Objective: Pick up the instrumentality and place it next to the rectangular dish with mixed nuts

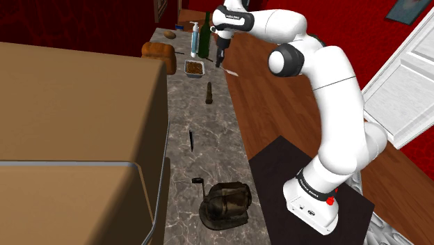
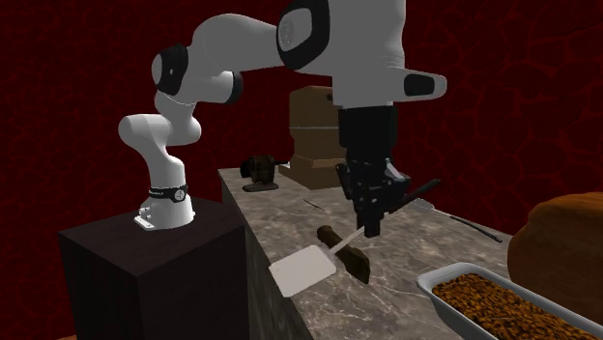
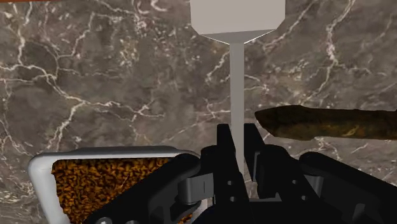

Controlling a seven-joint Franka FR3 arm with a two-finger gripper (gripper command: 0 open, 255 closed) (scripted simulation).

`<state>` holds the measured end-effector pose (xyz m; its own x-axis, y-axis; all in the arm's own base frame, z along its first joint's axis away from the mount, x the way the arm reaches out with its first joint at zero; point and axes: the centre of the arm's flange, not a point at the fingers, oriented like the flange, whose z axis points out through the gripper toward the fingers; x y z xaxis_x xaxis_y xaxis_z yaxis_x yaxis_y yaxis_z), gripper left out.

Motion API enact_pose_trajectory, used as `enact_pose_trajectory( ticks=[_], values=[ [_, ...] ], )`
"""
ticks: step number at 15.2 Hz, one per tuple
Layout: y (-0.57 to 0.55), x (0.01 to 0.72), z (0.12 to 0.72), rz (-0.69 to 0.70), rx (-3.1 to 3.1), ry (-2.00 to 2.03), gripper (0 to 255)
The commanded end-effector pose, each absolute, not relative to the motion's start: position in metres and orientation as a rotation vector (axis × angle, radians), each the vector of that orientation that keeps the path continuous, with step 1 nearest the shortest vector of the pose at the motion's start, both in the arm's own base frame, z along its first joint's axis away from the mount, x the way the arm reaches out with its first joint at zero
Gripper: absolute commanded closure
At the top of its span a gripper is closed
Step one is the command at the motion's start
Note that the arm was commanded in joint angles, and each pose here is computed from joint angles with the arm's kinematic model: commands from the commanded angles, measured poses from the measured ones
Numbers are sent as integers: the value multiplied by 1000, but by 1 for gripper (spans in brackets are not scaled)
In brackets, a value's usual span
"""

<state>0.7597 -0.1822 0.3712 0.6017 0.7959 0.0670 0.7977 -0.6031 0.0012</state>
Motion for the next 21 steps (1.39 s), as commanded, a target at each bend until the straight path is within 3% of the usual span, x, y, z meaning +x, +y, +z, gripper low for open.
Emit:
enact_pose_trajectory(
  ticks=[1,21],
  values=[
    [-198,770,369,-92,-2783,-1388,255],
    [-198,770,262,-92,-2783,-1388,255]
  ],
)
